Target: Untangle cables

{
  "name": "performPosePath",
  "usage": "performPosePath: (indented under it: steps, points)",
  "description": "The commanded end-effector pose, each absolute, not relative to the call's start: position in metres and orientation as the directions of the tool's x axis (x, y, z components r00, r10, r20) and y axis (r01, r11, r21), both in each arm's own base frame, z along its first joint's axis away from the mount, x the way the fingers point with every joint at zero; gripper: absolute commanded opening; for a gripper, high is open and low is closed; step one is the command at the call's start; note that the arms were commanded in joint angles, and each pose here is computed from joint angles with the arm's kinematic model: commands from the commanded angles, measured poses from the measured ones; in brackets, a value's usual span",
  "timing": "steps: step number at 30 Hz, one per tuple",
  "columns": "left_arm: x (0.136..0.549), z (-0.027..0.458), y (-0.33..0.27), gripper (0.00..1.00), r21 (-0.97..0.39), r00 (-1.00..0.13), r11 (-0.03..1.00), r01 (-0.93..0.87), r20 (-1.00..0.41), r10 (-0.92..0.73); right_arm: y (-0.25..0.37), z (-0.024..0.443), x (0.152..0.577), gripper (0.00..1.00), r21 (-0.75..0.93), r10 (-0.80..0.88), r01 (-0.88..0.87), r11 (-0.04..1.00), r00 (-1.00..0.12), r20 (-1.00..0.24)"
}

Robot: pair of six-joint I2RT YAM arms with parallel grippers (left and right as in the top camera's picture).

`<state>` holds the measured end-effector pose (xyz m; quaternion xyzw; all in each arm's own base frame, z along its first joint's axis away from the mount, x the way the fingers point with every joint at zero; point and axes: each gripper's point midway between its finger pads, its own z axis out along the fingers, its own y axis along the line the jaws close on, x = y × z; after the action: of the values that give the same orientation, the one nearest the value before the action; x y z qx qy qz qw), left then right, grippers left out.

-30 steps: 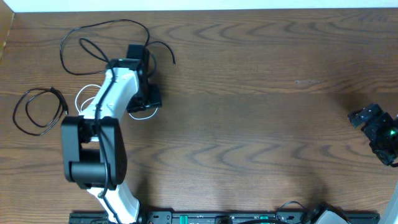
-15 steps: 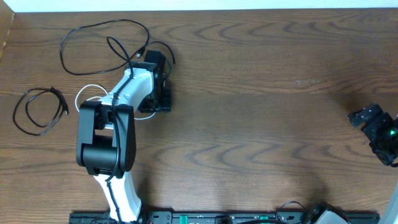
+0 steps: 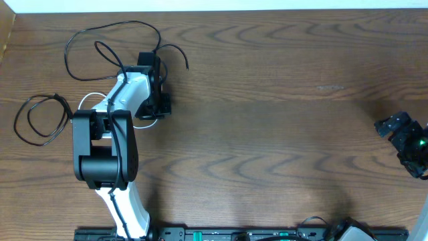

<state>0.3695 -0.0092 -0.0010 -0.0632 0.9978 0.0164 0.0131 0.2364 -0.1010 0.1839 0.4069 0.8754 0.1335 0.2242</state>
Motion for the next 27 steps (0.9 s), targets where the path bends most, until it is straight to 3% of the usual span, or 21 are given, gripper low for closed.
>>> performPosePath:
  steps: [1,11,12,16,19,24,27]
  points:
    - [0.371,-0.003,-0.007,0.08,0.043,-0.99,0.99,-0.136,-0.028,-0.135,-0.102,0.185,0.235,0.99,0.424,0.783,0.661,0.62,-0.554,-0.281]
    - [0.395,0.039,0.012,0.08,-0.01,-0.909,0.92,-0.392,-0.149,-0.389,-0.102,0.185,0.235,0.99,0.424,0.783,0.661,0.62,-0.554,-0.281]
    - [0.395,0.043,0.016,0.1,-0.013,-0.901,0.913,-0.408,-0.155,-0.404,-0.102,0.185,0.235,0.99,0.424,0.783,0.66,0.62,-0.554,-0.282]
    - [0.391,0.063,0.03,0.35,-0.027,-0.881,0.898,-0.44,-0.182,-0.437,-0.102,0.185,0.235,0.99,0.424,0.783,0.66,0.62,-0.554,-0.282]
    - [0.389,0.106,0.03,0.49,-0.073,-0.858,0.896,-0.437,-0.264,-0.44,-0.102,0.185,0.235,0.99,0.424,0.783,0.66,0.62,-0.554,-0.282]
    - [0.362,0.197,-0.01,0.56,-0.327,-0.833,0.887,-0.325,-0.345,-0.432,-0.102,0.185,0.235,0.99,0.424,0.783,0.661,0.62,-0.554,-0.281]
    - [0.328,0.238,-0.021,0.56,-0.384,-0.817,0.881,-0.278,-0.388,-0.427,-0.102,0.185,0.235,0.99,0.424,0.783,0.66,0.62,-0.554,-0.282]
